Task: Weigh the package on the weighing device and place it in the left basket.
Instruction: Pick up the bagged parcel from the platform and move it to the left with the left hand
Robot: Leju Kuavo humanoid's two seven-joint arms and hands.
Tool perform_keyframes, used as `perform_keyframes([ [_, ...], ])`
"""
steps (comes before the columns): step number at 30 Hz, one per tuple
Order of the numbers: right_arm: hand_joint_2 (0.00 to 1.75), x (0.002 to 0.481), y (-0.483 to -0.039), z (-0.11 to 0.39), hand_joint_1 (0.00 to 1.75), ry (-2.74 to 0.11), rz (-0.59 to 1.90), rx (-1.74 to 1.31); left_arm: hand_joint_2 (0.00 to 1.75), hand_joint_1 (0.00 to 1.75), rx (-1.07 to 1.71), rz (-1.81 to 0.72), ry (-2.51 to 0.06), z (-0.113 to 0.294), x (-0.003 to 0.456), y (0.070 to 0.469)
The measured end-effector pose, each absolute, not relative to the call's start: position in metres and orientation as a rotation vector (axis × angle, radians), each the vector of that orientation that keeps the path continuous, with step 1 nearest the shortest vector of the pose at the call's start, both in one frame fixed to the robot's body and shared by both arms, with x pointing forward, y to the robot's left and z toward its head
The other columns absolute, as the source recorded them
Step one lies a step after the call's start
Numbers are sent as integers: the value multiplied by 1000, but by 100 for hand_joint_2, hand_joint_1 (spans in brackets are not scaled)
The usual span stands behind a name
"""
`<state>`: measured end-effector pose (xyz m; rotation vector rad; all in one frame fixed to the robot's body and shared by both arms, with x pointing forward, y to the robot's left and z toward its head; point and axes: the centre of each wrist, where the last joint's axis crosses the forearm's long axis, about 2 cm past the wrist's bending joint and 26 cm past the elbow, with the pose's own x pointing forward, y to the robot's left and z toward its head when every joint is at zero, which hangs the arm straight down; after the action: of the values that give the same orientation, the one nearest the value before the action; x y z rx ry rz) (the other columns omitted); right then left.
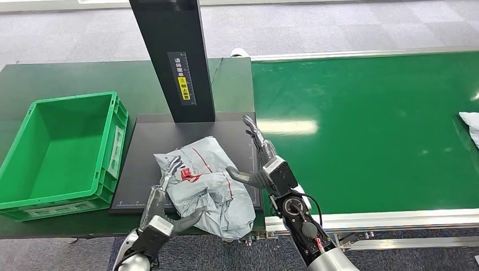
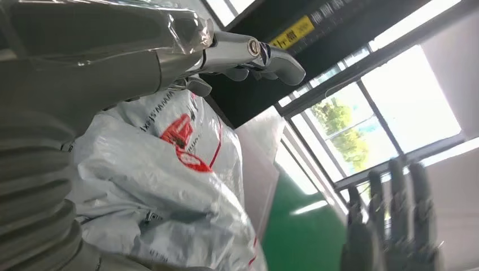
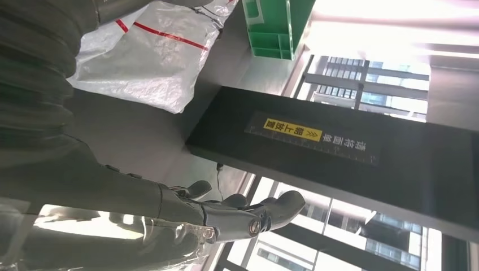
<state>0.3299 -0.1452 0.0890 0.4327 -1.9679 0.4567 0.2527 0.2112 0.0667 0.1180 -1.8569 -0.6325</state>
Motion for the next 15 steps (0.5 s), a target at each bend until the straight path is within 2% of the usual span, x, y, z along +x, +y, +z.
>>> perform_keyframes([
  [9,175,323,-152,89,0,-1989,390,433,175,0,294,-928,-1771,70,263,194],
  [15,175,320,-155,88,0,-1994,372,424,175,0,316,-999,-1727,65,267,190],
])
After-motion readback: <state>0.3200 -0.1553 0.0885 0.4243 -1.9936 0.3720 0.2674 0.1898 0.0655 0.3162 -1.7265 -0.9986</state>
